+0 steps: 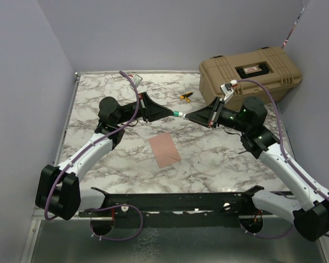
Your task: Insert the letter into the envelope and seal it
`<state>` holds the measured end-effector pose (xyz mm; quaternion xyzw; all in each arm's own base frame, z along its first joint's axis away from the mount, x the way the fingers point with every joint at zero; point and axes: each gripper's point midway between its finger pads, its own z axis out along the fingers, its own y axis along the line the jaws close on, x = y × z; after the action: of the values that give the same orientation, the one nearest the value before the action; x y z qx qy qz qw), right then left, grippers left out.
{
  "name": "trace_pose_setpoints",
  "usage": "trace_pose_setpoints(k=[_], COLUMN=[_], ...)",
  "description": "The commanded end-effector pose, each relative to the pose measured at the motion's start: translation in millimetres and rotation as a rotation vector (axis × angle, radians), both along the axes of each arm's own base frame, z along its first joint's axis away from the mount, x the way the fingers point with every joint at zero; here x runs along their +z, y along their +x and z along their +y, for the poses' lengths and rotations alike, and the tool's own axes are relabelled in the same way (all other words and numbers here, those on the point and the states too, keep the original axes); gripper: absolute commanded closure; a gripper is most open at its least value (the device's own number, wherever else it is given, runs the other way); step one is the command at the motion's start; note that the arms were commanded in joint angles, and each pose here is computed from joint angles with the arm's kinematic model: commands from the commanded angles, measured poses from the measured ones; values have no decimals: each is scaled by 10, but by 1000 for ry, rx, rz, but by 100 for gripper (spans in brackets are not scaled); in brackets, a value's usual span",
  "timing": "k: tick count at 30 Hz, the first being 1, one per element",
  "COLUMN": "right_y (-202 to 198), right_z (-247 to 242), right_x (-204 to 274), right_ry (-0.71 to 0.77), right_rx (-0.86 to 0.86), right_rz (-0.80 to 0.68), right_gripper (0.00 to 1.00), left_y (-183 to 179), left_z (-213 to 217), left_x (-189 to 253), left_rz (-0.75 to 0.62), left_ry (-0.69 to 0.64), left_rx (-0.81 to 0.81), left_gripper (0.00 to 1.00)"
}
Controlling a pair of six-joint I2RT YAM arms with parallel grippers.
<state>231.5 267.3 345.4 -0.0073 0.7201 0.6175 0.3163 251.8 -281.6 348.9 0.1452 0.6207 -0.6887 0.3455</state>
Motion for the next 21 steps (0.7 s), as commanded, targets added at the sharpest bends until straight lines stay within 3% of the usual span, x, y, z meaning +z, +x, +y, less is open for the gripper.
trace_pose_setpoints(k=[1,21], right_y=[40,129], right_z=[13,117], right_x=[14,174], right_ry=[-12,63], right_rx=[-1,35], right_rz=[-19,-59], right_gripper=[100,100], left_y=[18,-185], left_z=[23,53], left_x=[47,328], left_rz=[-17,-40], left_ry=[-14,-57], left_rx=[17,-47], left_gripper=[100,100])
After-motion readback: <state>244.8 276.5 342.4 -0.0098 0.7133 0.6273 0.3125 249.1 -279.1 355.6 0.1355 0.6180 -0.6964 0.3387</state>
